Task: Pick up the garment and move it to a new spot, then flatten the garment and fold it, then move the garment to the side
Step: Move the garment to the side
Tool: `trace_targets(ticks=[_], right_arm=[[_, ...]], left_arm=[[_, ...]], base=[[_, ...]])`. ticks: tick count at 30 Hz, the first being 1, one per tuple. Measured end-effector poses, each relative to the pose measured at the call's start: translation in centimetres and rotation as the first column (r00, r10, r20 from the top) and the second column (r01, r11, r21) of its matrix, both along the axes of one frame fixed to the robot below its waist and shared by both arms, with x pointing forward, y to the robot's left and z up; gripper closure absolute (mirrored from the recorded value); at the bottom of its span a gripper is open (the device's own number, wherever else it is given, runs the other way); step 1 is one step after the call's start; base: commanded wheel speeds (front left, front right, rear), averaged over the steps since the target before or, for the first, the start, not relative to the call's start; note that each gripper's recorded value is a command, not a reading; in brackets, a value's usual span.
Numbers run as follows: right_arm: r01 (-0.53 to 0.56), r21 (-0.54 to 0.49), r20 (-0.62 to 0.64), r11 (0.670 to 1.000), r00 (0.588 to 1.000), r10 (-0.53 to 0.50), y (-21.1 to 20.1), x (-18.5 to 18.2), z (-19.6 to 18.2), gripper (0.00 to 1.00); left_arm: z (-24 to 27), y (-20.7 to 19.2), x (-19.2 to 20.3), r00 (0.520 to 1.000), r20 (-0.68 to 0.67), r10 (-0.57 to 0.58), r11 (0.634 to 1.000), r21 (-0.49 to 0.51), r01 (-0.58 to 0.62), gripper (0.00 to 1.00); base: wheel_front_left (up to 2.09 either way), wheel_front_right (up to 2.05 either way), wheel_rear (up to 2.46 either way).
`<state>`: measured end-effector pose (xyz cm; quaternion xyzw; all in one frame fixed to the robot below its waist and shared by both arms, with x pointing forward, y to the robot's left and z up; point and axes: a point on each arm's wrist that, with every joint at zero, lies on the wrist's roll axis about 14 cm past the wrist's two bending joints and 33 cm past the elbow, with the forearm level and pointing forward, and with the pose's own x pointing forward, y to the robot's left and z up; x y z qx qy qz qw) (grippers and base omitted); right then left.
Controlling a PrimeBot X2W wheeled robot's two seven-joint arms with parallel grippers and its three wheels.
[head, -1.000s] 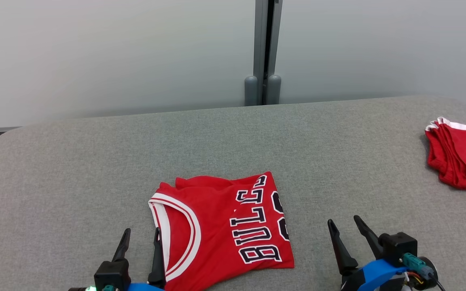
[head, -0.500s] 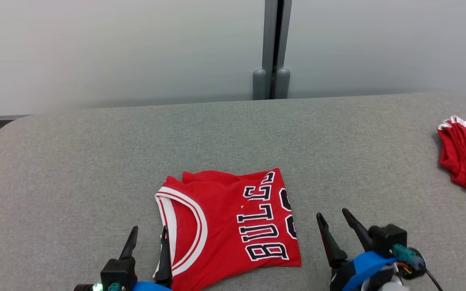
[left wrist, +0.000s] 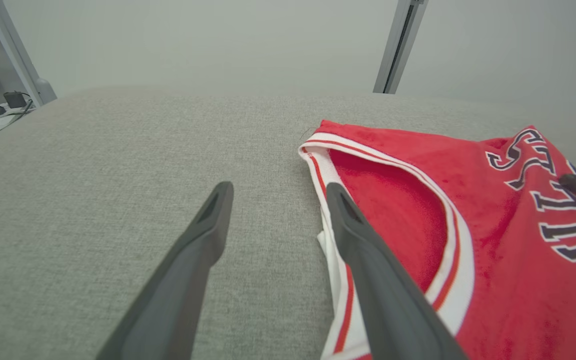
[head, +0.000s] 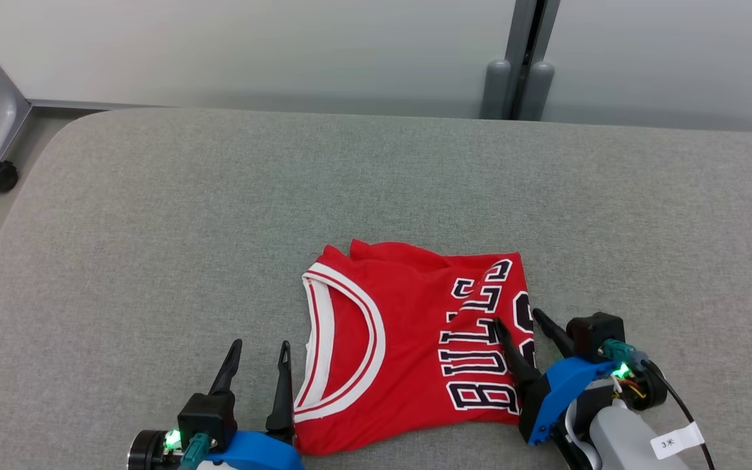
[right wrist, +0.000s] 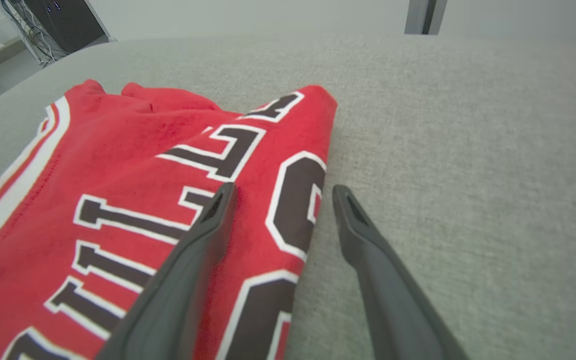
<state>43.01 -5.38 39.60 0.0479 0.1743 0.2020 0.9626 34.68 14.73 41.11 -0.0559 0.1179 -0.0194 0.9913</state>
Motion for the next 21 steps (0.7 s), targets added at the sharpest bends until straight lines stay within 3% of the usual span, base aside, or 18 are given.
trace_targets(ticks=[2, 3, 4, 5, 13, 21], right_arm=[[-0.010, -0.023, -0.067, 1.000, 0.998, 0.008, 0.0, -0.7, -1.9, 0.00], [-0.006, -0.027, -0.080, 1.000, 0.997, 0.004, -0.2, -0.8, -2.4, 0.38], [-0.005, -0.034, -0.088, 0.999, 0.996, 0.002, -0.3, -0.9, -2.8, 0.85], [-0.001, -0.040, -0.093, 0.999, 0.996, -0.003, -0.5, -0.8, -3.0, 1.00], [0.157, -0.040, -0.092, 0.987, 0.983, -0.160, -5.2, -0.6, -3.2, 1.00], [0.359, -0.039, -0.084, 0.932, 0.929, -0.361, -12.1, -3.4, -3.0, 1.00]], left_arm=[[-0.3, 0.3, 0.0, 1.000, -0.010, 0.010, 1.000, 0.002, -0.010, 0.00], [-0.4, 0.4, 0.0, 1.000, -0.013, 0.015, 1.000, 0.003, -0.015, 0.00], [-0.5, 0.4, 0.0, 1.000, -0.016, 0.016, 1.000, 0.003, -0.016, 0.00], [-0.6, 0.4, 0.1, 1.000, -0.019, 0.016, 1.000, 0.004, -0.016, 0.00], [0.0, -2.1, 1.7, 0.998, 0.009, -0.069, 0.998, -0.013, 0.069, 0.00], [0.2, -8.0, 3.3, 0.967, 0.028, -0.254, 0.966, -0.045, 0.255, 0.00]], base=[[0.00, 0.00, 0.00], [0.00, 0.00, 0.00], [0.00, 0.00, 0.00], [0.00, 0.00, 0.00], [0.00, 0.00, 0.00], [0.00, 0.00, 0.00]])
